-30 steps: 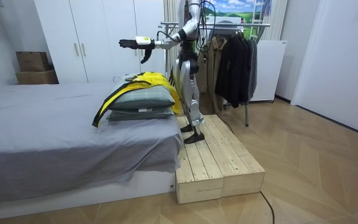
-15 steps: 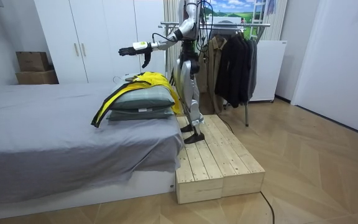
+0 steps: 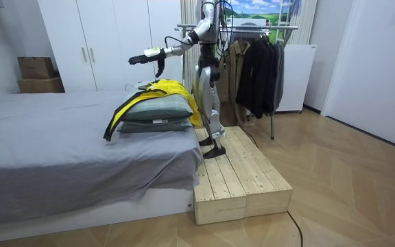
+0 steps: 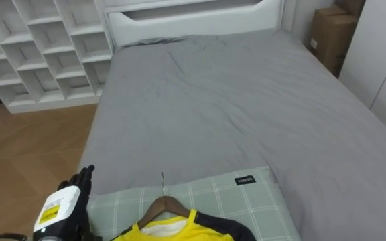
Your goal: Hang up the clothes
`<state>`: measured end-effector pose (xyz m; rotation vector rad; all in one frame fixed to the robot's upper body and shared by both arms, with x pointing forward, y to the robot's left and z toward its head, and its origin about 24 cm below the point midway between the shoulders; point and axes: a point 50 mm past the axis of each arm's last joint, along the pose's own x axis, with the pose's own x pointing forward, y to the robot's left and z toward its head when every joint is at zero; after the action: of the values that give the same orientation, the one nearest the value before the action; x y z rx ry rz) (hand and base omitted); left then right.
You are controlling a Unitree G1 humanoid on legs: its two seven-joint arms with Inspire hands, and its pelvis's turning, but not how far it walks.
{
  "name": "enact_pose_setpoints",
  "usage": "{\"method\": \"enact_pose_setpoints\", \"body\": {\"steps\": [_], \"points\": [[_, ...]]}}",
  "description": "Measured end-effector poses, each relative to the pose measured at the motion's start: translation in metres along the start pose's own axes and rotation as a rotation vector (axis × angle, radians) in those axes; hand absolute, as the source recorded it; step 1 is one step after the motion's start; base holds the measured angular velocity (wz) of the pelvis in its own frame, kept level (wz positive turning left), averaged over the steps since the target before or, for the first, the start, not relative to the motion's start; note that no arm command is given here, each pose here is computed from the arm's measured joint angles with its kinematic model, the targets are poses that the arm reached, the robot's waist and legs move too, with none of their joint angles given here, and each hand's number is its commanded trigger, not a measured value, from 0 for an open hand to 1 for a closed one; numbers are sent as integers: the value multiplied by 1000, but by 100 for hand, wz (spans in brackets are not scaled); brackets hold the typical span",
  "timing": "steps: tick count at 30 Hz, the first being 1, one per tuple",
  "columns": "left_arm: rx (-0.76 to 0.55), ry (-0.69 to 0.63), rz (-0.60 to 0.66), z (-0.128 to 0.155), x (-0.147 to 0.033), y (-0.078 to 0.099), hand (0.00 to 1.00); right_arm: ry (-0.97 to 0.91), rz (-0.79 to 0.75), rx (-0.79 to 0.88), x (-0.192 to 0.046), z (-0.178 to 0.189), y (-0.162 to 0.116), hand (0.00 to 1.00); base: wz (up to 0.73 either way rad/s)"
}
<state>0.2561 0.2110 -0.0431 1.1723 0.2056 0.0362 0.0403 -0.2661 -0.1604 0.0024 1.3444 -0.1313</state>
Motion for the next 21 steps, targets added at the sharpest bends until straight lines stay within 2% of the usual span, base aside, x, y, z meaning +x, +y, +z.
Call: {"method": "enact_pose_setpoints", "body": {"steps": [6, 8, 16, 21], "points": [[-7, -23, 134, 13, 31, 27, 0, 19, -50, -88, 2, 6, 3, 0, -1], [-23, -19, 158, 14, 36, 31, 0, 11, -66, -106, 3, 11, 4, 0, -6], [-47, -25, 166, 15, 39, 31, 0, -92, -63, -95, 6, 46, 12, 0, -5], [-59, 8, 75, 16, 43, 21, 0, -189, -31, -45, 6, 74, 23, 0, 1]]}}
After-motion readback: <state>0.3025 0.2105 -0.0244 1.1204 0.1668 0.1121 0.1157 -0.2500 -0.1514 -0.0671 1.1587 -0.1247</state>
